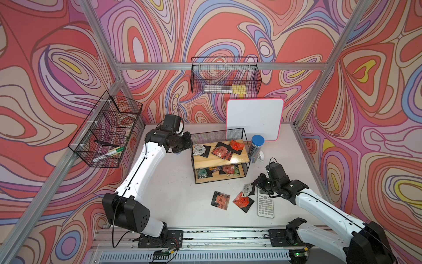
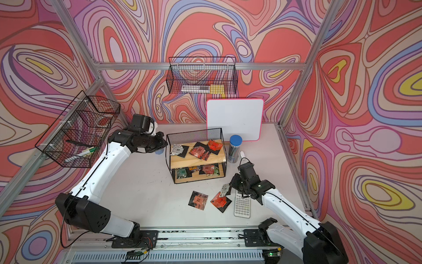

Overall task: Remove the tea bags from the shelf
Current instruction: Place the tea bag at the center of the board.

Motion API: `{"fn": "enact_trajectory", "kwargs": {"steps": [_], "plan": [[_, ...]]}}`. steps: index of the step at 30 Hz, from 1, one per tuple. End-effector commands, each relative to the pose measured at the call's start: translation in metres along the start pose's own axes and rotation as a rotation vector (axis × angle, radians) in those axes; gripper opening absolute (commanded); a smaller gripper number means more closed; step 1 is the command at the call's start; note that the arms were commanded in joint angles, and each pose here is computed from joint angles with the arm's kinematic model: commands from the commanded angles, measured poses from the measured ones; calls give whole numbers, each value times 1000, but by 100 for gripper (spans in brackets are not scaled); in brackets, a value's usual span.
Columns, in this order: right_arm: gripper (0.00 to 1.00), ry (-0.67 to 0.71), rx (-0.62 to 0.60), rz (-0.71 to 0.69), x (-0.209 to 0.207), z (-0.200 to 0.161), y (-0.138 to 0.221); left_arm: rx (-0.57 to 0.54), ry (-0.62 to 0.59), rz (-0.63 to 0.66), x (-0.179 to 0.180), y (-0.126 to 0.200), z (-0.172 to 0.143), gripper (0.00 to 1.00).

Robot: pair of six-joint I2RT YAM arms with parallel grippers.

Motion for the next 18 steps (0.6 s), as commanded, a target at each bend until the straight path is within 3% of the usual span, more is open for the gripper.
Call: {"fn": "enact_trajectory", "kwargs": {"steps": [1, 12, 13, 15, 18], "plan": [[0, 54, -78, -8, 6, 26, -3, 31, -26, 34, 7, -9, -3, 3], [0, 50, -125, -115, -10, 55, -16, 32, -20, 34, 7, -9, -4, 3], [5, 51, -125, -117, -9, 56, -15, 31, -21, 33, 7, -8, -4, 3], [25, 46, -148, -117, -4, 61, -6, 30, -22, 35, 7, -8, -4, 3], [46, 30, -224, -139, 0, 76, 22, 30, -22, 35, 7, -7, -4, 3]]}}
Point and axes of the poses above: each gripper's point midway between its finger pads, its own y axis back along the fingers, its own x axis along the line the jaws close on, z = x × y, the point moved 2 cm from there along y, back along the fingers, and after that the axes turned 2 degrees about -y, right-handed, at the moved point
